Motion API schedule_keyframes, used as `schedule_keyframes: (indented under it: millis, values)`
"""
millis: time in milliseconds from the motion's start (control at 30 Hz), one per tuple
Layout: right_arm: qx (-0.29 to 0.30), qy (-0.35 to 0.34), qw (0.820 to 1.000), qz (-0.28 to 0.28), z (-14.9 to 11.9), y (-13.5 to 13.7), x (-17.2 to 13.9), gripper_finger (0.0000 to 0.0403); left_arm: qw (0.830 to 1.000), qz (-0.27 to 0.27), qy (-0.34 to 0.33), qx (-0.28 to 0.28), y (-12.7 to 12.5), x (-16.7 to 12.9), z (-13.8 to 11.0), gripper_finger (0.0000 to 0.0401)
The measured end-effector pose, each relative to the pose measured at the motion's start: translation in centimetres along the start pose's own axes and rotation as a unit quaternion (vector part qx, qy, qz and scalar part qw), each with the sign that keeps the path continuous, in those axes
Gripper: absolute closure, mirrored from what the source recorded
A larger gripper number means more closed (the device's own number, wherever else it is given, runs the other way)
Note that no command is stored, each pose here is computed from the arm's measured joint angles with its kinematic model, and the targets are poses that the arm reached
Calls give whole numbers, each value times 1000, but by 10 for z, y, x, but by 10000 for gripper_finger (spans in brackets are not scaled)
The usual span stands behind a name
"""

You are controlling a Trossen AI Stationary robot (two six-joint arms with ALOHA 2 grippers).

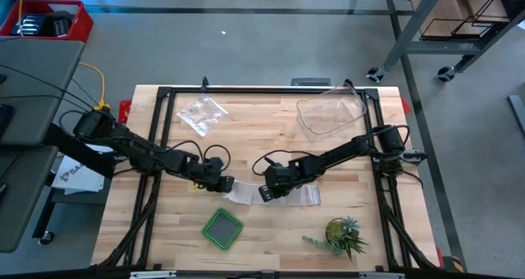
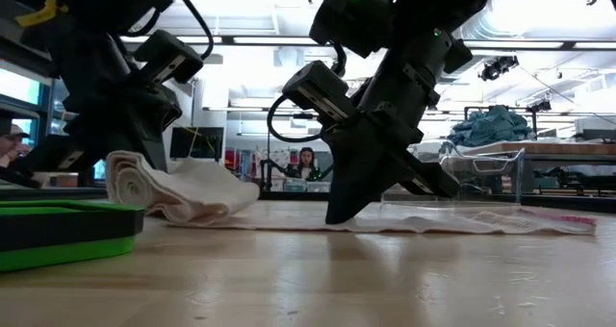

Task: Roll bandage
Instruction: Roll the white bandage

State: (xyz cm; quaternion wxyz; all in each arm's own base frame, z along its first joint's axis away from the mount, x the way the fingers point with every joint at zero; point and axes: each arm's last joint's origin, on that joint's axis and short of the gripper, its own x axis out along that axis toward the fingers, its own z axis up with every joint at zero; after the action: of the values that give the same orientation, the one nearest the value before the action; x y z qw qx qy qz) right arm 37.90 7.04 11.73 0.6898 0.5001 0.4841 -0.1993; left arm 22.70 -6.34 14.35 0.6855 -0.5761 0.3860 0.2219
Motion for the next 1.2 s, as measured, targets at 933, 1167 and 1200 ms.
schedule_keyframes:
  millis: [933, 1167, 1200]
  values:
    - [-3, -4, 1000, 7, 2, 1, 0, 403, 998, -50, -16, -23, -9, 12, -7, 256]
    - [-2, -5, 1000, 10, 2, 1, 0, 403, 997, -78, -19, -12, -14, 17, -7, 256]
    - [-2, -5, 1000, 10, 2, 1, 0, 403, 997, -78, -19, -7, -14, 15, -7, 256]
